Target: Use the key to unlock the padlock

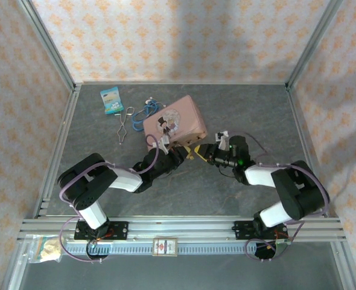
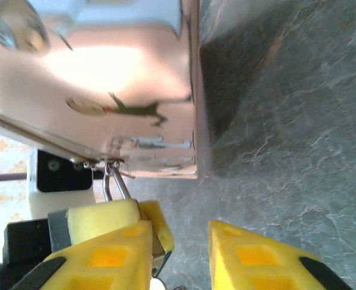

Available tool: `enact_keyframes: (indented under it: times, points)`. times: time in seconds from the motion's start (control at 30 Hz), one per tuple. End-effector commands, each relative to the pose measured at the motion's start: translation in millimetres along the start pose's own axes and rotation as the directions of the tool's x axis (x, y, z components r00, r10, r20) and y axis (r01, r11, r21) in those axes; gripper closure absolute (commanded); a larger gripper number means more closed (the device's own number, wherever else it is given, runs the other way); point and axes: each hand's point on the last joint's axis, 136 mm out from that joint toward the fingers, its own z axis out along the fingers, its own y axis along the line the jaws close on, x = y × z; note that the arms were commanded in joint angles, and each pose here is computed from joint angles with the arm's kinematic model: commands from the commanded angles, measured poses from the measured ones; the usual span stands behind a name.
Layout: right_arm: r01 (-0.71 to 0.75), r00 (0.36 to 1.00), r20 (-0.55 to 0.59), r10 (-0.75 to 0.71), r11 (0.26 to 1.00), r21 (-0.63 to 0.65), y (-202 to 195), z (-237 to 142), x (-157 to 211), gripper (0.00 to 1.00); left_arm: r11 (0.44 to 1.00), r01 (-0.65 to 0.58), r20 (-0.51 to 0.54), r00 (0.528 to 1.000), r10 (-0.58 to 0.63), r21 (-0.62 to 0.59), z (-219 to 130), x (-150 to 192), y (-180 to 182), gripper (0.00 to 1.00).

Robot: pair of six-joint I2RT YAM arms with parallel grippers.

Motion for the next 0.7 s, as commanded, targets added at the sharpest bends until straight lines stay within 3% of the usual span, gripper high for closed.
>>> enact_keyframes:
  times: [0.0, 0.3, 0.67]
  points:
    - [0.059, 0.997, 0.051, -0.062, 0.996, 0.064, -6.7, -5.4, -8.4, 0.67, 0.999, -0.024, 0.108, 0.994, 0.021, 0.028, -3.6, -22.8, -22.2, 1.00]
    - [0.066, 0.996, 0.055, -0.065, 0.997, -0.025, 4.9, -16.1, 9.8, 0.65, 0.999, -0.006, 0.115, 0.993, 0.002, 0.040, 5.0, -24.8, -26.6, 1.00]
    - [-0.044, 0.996, 0.064, 0.060, 0.972, -0.231, 39.4, -10.5, 27.0, 0.64, 0.995, 0.038, 0.093, 0.995, -0.047, 0.092, 7.5, -20.9, -31.0, 1.00]
